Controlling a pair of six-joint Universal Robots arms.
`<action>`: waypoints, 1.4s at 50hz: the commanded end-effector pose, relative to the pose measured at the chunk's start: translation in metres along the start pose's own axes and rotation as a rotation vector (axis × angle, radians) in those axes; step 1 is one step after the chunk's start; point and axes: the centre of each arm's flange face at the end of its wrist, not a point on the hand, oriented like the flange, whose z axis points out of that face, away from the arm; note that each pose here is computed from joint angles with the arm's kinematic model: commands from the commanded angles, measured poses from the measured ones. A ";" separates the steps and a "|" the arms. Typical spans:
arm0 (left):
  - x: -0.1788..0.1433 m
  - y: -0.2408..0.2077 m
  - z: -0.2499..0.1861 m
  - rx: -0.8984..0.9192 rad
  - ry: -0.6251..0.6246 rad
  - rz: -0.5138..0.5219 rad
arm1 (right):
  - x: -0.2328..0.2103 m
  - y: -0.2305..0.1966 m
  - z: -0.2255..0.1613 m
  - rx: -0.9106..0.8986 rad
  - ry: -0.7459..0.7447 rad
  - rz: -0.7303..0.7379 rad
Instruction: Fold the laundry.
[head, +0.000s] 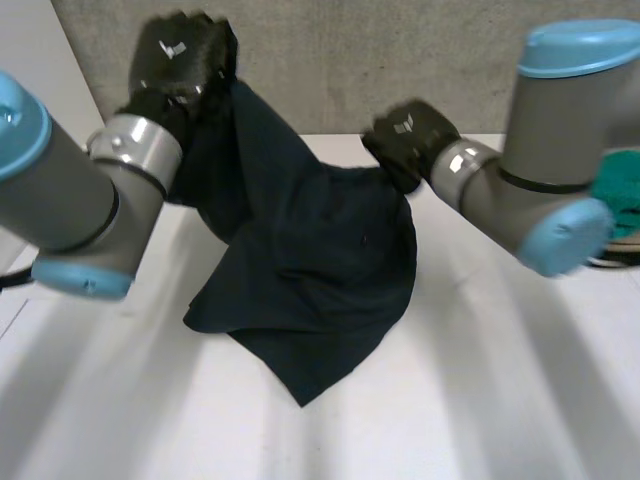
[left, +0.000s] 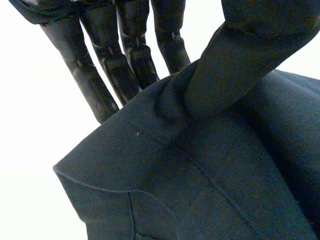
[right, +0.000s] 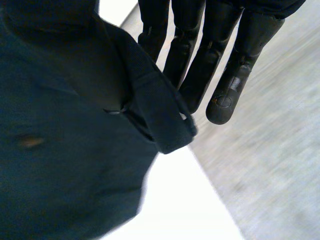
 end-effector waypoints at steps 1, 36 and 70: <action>0.034 0.025 -0.074 -0.270 0.113 -0.033 | -0.023 0.043 -0.079 -0.258 -0.202 -0.101; -0.004 0.045 -0.127 -0.590 -0.074 0.002 | 0.027 0.017 -0.079 -0.146 -0.005 0.130; 0.033 0.141 -0.119 -0.831 0.036 0.001 | -0.028 0.115 -0.001 -0.315 -0.081 0.158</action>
